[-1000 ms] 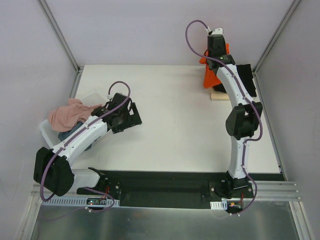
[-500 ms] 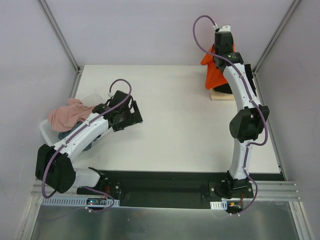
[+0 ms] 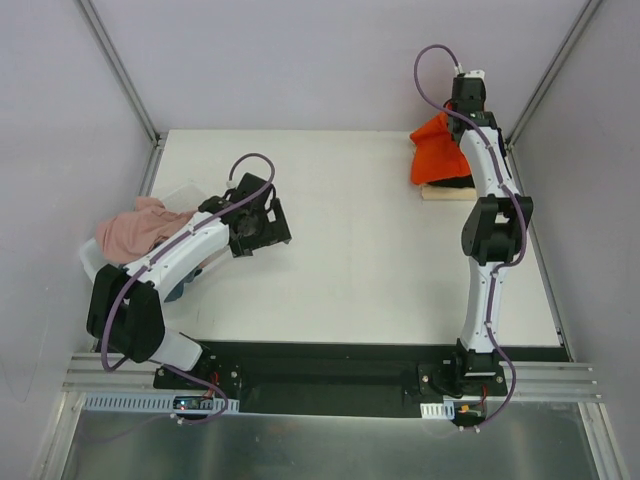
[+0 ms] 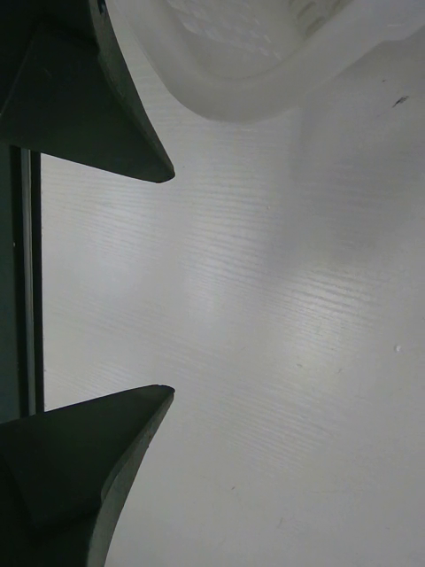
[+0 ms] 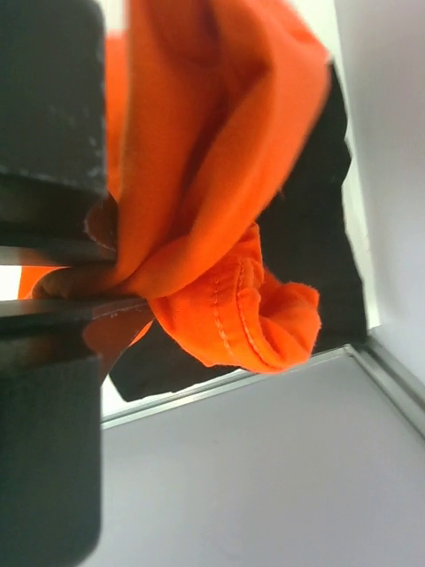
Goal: Fold and stack the t-shirts
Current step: Put the neatly folded tshirt into the corner of the board with the right arm
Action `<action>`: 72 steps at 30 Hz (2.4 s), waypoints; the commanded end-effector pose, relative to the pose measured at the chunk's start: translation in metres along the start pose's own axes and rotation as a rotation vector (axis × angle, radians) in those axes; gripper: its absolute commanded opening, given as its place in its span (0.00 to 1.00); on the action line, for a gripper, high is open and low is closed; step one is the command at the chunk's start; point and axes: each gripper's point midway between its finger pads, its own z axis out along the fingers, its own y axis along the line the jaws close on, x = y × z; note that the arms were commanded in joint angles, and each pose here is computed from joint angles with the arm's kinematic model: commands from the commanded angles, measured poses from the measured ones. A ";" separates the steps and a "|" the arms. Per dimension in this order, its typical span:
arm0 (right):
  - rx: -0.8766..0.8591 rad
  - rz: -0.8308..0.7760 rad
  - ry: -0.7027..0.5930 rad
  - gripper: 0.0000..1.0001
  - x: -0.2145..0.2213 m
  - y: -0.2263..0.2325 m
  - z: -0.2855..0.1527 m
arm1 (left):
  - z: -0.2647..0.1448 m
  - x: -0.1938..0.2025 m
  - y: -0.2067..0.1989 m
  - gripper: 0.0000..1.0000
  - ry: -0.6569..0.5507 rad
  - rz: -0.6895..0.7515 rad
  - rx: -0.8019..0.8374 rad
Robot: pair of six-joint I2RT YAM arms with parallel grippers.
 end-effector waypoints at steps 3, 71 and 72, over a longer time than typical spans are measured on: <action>0.067 0.169 -0.099 0.17 -0.021 -0.037 0.036 | 0.000 -0.009 -0.004 0.99 0.011 0.011 0.000; -0.414 0.501 -0.082 0.97 0.243 -0.002 -0.273 | -0.056 0.046 0.008 0.99 -0.112 0.073 0.115; -0.413 0.493 -0.080 0.97 0.244 -0.002 -0.272 | -0.055 0.046 0.009 0.99 -0.115 0.070 0.115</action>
